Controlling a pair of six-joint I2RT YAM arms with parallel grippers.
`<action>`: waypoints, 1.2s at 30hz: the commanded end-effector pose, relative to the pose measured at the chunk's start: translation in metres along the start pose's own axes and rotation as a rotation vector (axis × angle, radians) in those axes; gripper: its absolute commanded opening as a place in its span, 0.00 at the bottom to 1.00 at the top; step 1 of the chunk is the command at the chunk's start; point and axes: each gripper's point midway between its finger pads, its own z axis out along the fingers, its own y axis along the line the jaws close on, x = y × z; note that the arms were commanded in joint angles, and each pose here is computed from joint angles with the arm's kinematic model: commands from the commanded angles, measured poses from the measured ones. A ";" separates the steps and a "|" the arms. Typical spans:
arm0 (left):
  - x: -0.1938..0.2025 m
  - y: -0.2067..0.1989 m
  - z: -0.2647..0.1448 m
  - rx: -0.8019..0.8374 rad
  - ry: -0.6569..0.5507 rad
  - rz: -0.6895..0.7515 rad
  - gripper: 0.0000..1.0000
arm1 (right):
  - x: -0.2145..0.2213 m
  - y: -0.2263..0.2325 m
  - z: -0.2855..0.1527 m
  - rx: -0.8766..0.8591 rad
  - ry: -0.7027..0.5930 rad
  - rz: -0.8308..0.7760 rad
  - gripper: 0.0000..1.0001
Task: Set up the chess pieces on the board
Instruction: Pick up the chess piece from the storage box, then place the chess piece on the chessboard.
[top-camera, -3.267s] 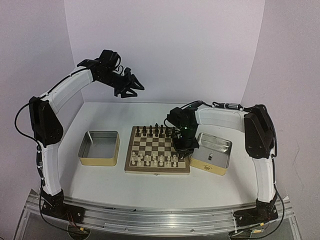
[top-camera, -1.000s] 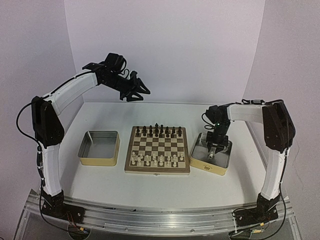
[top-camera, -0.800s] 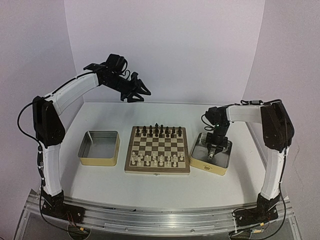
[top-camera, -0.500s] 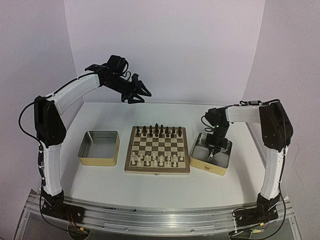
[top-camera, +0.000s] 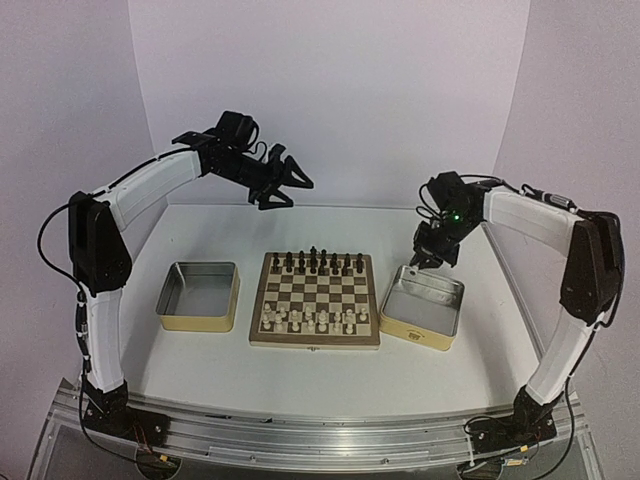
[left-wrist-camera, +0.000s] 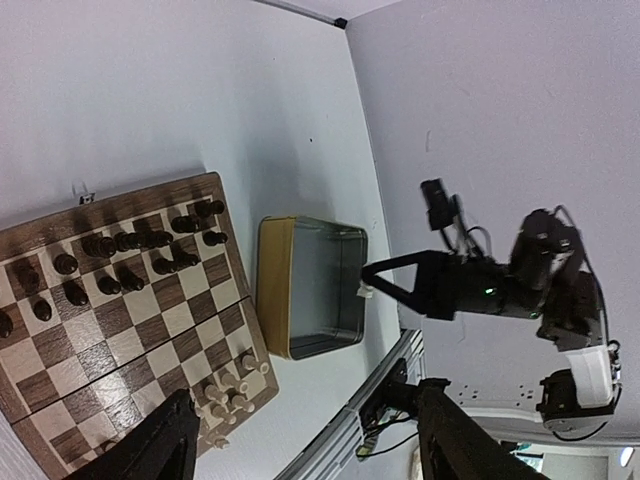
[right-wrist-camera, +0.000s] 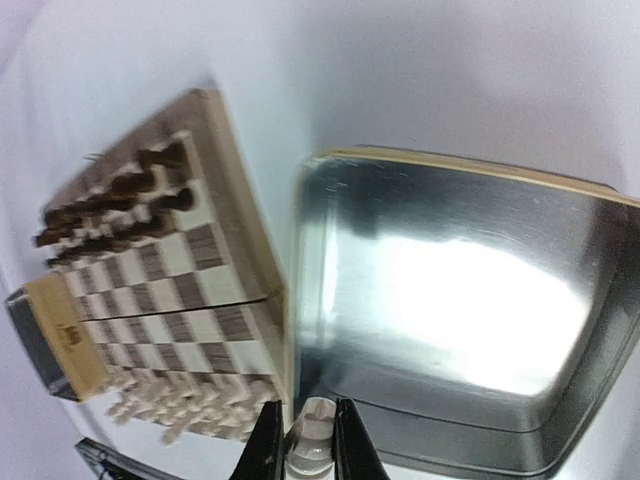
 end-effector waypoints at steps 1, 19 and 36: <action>-0.001 -0.028 -0.009 0.103 -0.062 0.139 0.77 | -0.020 0.081 -0.042 -0.328 -0.089 0.075 0.00; 0.043 -0.053 0.018 0.527 0.102 -0.050 0.70 | -0.031 0.214 -0.074 -0.984 -0.125 0.121 0.00; 0.045 -0.046 0.055 0.607 0.092 -0.254 0.65 | -0.018 0.210 -0.084 -1.011 -0.157 0.081 0.00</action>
